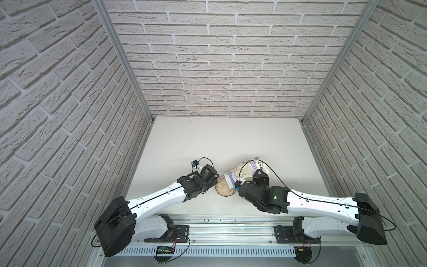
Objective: Pour the oats into the breakfast bowl
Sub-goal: Pour the oats into the bowl.
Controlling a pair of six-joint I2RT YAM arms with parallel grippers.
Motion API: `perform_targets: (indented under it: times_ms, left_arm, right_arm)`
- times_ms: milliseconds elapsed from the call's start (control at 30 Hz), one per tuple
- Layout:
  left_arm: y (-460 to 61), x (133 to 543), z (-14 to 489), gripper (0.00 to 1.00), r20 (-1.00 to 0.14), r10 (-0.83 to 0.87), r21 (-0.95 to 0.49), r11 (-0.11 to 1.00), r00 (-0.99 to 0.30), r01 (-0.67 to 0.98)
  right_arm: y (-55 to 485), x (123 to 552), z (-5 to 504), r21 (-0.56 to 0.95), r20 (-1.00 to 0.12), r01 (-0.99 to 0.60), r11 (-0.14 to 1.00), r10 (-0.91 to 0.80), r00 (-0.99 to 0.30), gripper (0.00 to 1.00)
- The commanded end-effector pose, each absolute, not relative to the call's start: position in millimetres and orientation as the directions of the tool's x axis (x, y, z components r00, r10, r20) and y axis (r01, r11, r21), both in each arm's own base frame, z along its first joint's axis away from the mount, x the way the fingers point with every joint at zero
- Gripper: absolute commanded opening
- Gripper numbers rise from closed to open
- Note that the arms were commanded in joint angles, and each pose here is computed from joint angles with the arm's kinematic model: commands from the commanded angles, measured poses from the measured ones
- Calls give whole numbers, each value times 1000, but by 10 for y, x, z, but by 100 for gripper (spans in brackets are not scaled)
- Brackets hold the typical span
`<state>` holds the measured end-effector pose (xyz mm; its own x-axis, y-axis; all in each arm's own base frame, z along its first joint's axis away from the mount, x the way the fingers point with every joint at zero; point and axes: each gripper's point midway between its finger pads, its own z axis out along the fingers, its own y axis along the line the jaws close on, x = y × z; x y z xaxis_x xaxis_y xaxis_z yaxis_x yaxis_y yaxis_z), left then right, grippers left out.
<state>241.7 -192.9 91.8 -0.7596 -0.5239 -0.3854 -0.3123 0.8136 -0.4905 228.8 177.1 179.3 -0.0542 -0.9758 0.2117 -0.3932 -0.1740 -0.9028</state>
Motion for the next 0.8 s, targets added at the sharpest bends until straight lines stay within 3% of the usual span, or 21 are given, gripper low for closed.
perform_targets:
  times_ms: [0, 33, 133, 400, 500, 600, 700, 767]
  left_arm:
    - [-1933, 2435, 940, 59, -394, -523, -490, 815, -756, -309]
    - [-1932, 2435, 934, 59, -392, -525, -490, 814, -756, -311]
    - [-1937, 2433, 934, 59, -392, -523, -491, 815, -757, -308]
    - [-1923, 2427, 938, 59, -396, -524, -492, 814, -754, -308]
    - [-1922, 2431, 929, 59, -395, -523, -489, 816, -755, -309]
    - [-1920, 2429, 916, 59, -393, -525, -489, 815, -755, -313]
    - [-1931, 2435, 921, 59, -393, -523, -491, 815, -756, -308]
    - [-1927, 2430, 920, 59, -394, -523, -490, 815, -756, -309]
  right_arm:
    - [1760, 2361, 2253, -970, 59, -242, -18, -985, -165, 3]
    - [1819, 2345, 2270, -974, 55, -224, -22, -988, -142, 3]
    - [1800, 2368, 2129, -961, 199, -222, -165, -969, -144, 3]
    - [1831, 2364, 2302, -978, 108, -192, -77, -982, -157, 4]
    - [1803, 2374, 2259, -966, 215, -181, -183, -960, -177, 3]
    - [1886, 2351, 2361, -980, 107, -185, -78, -982, -154, 4]
    - [1811, 2375, 2268, -964, 223, -185, -190, -959, -178, 3]
    - [1874, 2357, 2423, -982, 69, -185, -39, -986, -155, 3]
